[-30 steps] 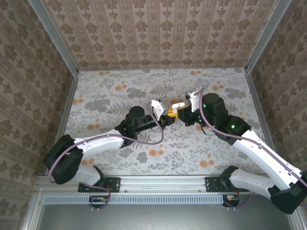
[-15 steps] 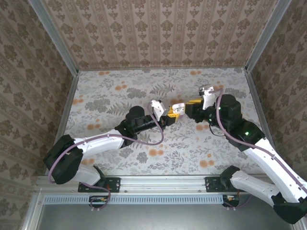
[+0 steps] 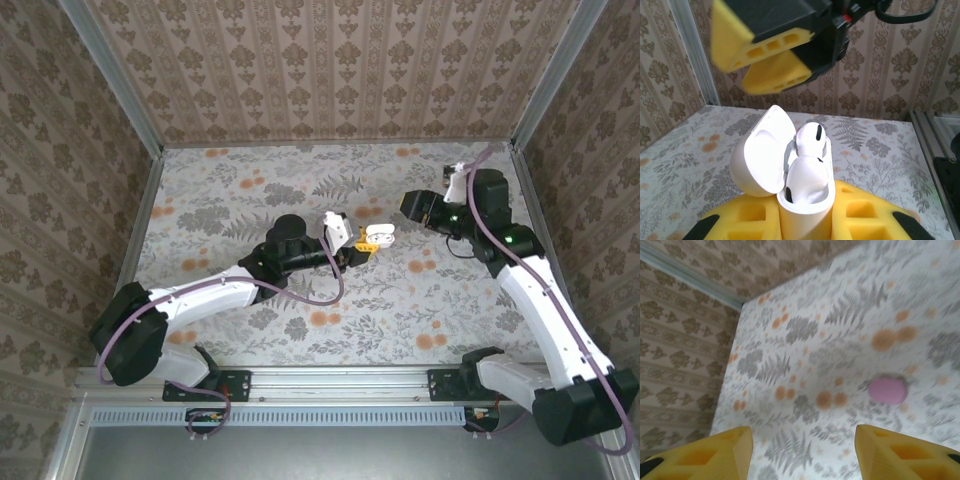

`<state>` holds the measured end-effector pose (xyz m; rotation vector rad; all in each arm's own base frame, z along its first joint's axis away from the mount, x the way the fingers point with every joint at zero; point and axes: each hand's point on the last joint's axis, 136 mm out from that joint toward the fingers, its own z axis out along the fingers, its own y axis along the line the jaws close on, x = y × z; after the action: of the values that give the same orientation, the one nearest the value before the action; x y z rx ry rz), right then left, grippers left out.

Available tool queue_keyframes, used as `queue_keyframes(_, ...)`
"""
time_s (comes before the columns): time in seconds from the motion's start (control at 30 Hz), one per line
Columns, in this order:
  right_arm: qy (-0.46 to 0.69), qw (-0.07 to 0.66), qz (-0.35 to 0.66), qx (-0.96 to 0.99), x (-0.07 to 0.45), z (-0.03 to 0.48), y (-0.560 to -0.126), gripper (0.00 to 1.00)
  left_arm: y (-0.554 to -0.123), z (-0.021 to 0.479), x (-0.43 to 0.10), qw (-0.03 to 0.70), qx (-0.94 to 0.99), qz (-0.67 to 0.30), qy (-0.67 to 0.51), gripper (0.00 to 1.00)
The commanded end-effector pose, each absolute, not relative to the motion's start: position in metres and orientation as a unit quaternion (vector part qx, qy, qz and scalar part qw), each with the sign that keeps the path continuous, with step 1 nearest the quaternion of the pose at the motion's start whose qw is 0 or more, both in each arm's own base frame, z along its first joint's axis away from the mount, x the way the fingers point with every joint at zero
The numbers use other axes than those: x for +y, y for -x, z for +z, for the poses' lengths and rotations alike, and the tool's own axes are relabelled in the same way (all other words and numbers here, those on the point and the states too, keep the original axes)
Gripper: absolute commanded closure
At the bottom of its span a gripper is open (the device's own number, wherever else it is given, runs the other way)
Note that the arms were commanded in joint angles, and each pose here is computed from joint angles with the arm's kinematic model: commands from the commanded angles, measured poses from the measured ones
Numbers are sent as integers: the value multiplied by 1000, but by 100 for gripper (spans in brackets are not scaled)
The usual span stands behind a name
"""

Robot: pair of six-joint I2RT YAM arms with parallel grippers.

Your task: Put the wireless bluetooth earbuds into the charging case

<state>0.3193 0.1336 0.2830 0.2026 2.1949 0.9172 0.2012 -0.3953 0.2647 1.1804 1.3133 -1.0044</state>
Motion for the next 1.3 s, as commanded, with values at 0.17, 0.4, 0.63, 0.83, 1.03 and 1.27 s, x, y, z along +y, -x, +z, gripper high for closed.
queue_keyframes(0.17,-60,297,439,846,163,292,-313,39,-186,287,-398,536,512,-424,-520,84)
queue_keyframes(0.4,-49,264,457,848,171,287,-309,40,-186,287,-399,535,512,-423,-523,84)
queue_keyframes(0.63,-40,254,459,851,175,283,-307,41,-186,286,-400,533,514,-423,-522,84)
queue_keyframes(0.83,-43,216,433,874,173,258,-299,47,-184,288,-401,535,512,-423,-522,84)
queue_keyframes(1.03,-34,203,434,877,176,250,-292,50,-186,288,-402,538,515,-419,-520,84)
queue_keyframes(1.27,-21,193,444,875,179,248,-281,51,-191,288,-401,543,520,-415,-512,84)
